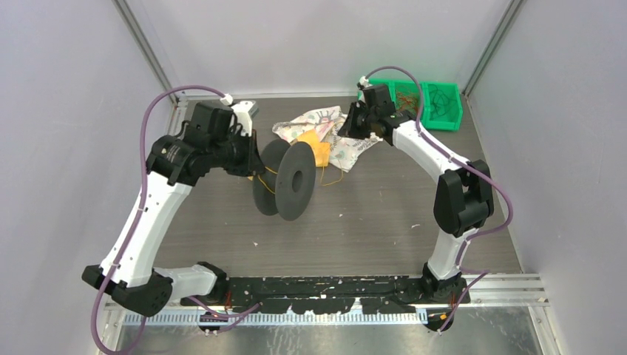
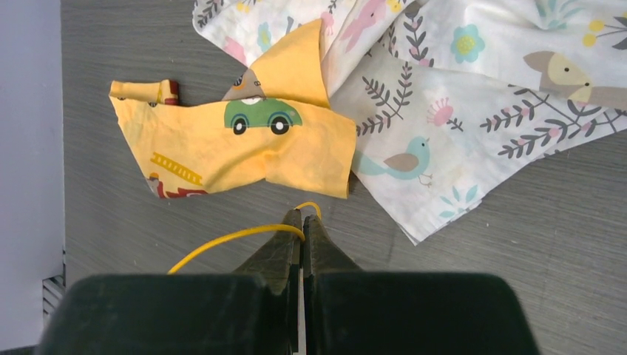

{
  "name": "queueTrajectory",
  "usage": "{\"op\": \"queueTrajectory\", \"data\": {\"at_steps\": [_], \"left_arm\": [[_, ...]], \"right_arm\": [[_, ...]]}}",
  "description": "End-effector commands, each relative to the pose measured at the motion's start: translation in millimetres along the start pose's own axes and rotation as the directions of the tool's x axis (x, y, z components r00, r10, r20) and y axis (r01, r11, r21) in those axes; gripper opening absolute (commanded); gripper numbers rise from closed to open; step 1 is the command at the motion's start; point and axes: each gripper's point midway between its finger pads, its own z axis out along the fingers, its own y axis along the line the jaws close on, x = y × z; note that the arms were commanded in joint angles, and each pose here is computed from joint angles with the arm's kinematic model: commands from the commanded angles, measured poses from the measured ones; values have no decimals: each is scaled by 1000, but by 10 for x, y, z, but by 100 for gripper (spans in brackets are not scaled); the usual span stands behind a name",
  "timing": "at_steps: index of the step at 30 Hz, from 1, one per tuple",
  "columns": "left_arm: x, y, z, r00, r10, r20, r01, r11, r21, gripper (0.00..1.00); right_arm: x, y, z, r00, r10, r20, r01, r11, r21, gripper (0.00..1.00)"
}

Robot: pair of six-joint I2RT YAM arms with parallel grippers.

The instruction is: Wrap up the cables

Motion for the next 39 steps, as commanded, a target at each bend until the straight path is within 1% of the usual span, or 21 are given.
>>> {"op": "queueTrajectory", "data": {"at_steps": [1, 4, 8, 12, 15, 19, 23, 27, 28, 33, 36, 39], "left_arm": [[-205, -4, 35, 996, 37, 86, -38, 999, 3, 1], [-181, 7, 110, 997, 40, 66, -40, 999, 5, 1], [-142, -75, 197, 997, 62, 40, -65, 996, 64, 1], [-106, -2, 273, 994, 90, 60, -93, 995, 45, 0], [-78, 34, 290, 987, 144, 70, -148, 988, 42, 1], [11, 114, 333, 978, 209, 18, -209, 978, 25, 1], [79, 79, 365, 962, 274, 14, -275, 960, 58, 0], [207, -3, 359, 940, 342, 0, -340, 934, 111, 1], [239, -24, 355, 926, 377, 2, -375, 918, 128, 0], [380, -91, 327, 896, 445, -10, -436, 883, 176, 0], [389, -42, 355, 899, 437, -34, -428, 892, 145, 0], [372, 55, 437, 904, 423, -68, -417, 905, 84, 0]], "right_arm": [[-63, 54, -90, 1000, -8, -13, 8, 1000, 3, 1], [-73, 70, -160, 1000, 8, -8, -8, 1000, 9, 1], [-95, 104, -305, 999, 12, 30, -12, 1000, -1, 1], [-115, 110, -434, 999, 4, 46, -4, 1000, 8, 1], [-185, 145, -546, 997, -2, 81, 1, 1000, 7, 1], [-309, 245, -762, 992, -11, 126, 11, 1000, -3, 1], [-415, 397, -958, 988, -21, 153, 26, 999, -32, 1], [-536, 428, -1118, 976, -26, 218, 31, 999, -20, 0], [-555, 416, -1124, 974, -29, 225, 33, 999, -11, 1], [-597, 405, -1071, 979, -36, 202, 34, 999, 14, 1], [-613, 502, -1117, 979, -36, 202, 40, 999, -12, 1], [-566, 674, -1213, 981, -60, 182, 69, 997, -41, 1]]}}
